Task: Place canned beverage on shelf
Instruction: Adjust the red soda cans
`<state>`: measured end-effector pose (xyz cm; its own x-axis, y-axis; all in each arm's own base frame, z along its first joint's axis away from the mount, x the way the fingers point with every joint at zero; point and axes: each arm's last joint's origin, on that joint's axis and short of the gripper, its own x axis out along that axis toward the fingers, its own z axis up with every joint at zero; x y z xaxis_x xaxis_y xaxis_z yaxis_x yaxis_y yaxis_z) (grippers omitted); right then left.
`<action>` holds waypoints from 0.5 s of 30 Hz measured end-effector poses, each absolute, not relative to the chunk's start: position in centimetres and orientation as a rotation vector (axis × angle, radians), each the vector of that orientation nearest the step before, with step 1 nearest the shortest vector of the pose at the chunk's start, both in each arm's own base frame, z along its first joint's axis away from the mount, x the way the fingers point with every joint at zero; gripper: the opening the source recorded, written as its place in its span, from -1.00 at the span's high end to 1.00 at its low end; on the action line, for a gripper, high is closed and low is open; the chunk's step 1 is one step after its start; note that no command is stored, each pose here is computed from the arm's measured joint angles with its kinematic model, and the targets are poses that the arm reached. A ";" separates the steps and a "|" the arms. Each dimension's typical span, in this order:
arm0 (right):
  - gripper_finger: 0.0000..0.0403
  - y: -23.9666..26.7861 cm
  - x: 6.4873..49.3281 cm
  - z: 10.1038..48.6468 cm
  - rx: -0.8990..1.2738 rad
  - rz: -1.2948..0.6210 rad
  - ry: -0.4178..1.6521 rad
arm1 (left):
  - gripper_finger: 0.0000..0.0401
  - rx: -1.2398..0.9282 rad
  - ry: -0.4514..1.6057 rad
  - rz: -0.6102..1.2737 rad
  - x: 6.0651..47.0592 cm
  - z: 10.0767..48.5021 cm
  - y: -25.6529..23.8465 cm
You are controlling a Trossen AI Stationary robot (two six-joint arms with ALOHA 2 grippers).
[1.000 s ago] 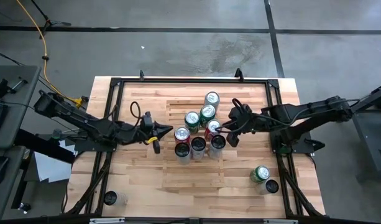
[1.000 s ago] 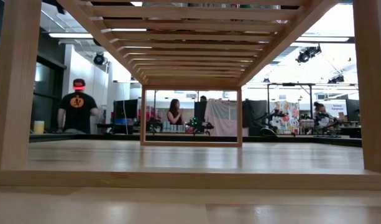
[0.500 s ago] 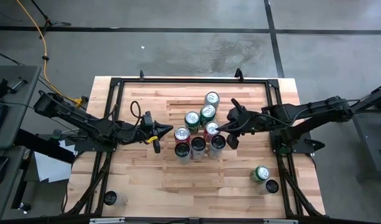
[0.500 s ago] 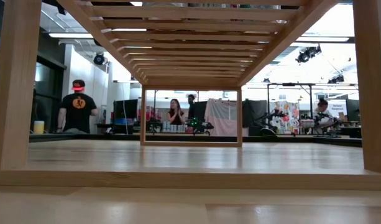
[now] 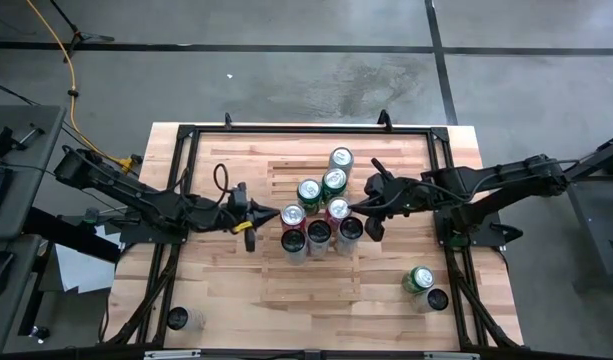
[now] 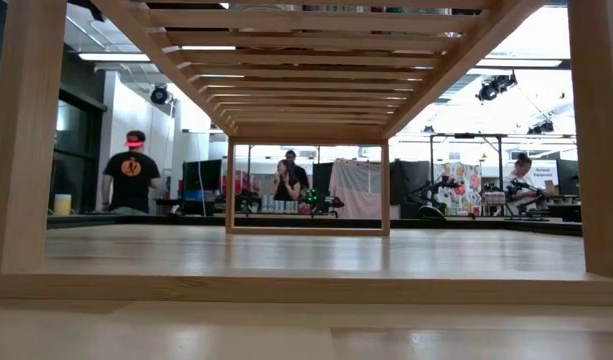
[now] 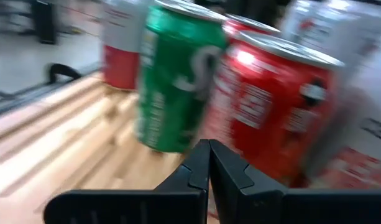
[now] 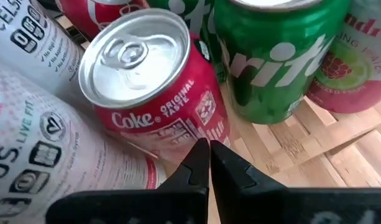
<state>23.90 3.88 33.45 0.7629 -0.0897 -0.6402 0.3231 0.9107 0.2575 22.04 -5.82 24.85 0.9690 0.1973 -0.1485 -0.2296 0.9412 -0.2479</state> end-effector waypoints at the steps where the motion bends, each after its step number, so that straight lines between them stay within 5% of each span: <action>1: 1.00 3.9 23.9 33.4 0.367 -0.229 0.674 | 1.00 -0.269 0.127 0.194 22.1 24.8 -5.9; 15: 1.00 4.0 23.6 33.1 0.373 -0.194 0.725 | 1.00 -0.331 0.159 0.040 22.1 24.8 -6.2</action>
<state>23.63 3.98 33.13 0.7345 -0.0450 -0.6771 0.2999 0.9166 0.2644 22.14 -6.21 24.81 0.9868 0.0132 -0.1615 -0.0652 0.9449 -0.3209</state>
